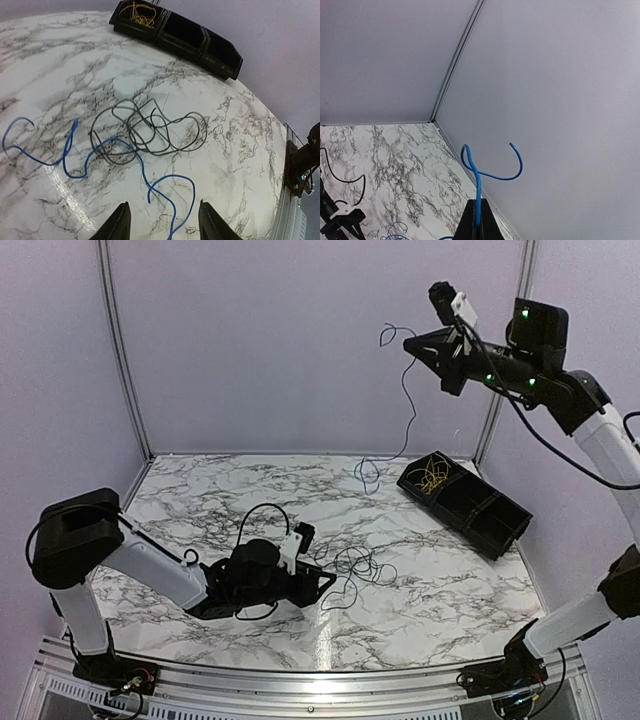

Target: Untangle the cables

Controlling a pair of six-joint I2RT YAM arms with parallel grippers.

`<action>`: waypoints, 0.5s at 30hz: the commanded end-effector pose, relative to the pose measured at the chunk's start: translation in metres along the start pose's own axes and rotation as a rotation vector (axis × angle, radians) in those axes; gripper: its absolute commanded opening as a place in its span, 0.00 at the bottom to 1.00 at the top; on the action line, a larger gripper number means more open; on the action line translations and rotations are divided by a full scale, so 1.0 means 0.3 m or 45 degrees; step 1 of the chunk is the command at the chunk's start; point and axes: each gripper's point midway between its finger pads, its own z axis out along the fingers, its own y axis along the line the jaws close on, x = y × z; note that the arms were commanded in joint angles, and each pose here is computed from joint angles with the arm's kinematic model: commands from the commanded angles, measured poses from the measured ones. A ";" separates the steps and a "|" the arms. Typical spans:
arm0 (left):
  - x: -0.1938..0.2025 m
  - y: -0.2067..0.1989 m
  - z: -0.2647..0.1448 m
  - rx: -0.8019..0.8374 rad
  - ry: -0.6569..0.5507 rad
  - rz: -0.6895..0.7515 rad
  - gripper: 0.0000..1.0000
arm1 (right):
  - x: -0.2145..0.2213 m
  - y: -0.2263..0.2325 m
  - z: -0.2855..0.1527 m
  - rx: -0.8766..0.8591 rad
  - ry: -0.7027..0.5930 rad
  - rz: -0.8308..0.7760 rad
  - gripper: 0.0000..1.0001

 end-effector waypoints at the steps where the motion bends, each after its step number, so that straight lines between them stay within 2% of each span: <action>1: -0.157 -0.037 -0.080 -0.056 -0.087 0.139 0.52 | 0.095 -0.046 0.003 0.117 0.092 -0.043 0.00; 8: -0.321 -0.072 -0.175 -0.158 -0.089 0.277 0.63 | 0.242 -0.076 0.001 0.206 0.237 -0.074 0.00; 15: -0.472 -0.115 -0.245 -0.216 -0.123 0.314 0.65 | 0.382 -0.124 -0.010 0.342 0.388 -0.116 0.00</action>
